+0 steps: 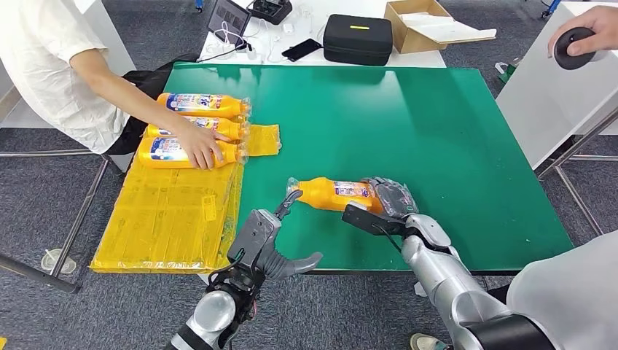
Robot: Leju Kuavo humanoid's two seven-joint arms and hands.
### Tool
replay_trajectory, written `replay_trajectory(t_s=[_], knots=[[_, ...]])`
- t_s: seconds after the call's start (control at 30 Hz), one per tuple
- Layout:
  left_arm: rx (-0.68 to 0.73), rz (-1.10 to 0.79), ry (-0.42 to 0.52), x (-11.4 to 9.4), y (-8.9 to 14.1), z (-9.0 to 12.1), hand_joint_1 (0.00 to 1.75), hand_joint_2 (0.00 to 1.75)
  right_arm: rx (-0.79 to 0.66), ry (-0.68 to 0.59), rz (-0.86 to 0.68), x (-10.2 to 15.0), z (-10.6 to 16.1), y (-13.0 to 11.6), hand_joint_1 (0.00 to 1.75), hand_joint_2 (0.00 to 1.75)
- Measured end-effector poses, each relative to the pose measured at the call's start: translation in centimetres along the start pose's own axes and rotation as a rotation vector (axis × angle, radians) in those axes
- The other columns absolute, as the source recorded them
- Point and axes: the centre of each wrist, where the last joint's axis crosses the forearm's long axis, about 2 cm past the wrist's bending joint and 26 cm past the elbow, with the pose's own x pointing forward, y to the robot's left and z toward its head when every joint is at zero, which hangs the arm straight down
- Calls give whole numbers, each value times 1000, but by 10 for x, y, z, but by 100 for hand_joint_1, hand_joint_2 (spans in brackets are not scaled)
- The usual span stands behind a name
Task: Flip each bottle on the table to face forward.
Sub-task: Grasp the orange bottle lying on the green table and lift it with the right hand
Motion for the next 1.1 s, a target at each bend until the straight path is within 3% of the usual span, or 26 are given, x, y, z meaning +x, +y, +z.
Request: replay_trajectory(t_s=[0.23, 0.47, 0.63, 0.87, 1.1], knots=[[15, 18, -21, 0, -1, 1, 0, 175, -18, -23, -185, -5, 3, 1, 175, 175], [127, 109, -42, 0, -1, 3, 0, 175, -147, -83, -368, -6, 13, 12, 175, 175], [264, 155, -49, -5, -1, 8, 0, 175, -259, -107, -466, 4, 20, 23, 175, 175], [343, 247, -8, -12, -3, 14, 0, 175, -337, -153, -552, 14, 28, 30, 175, 175], [370, 355, 34, -19, -4, 18, 0, 175, -390, -242, -612, 40, 32, 32, 175, 175]])
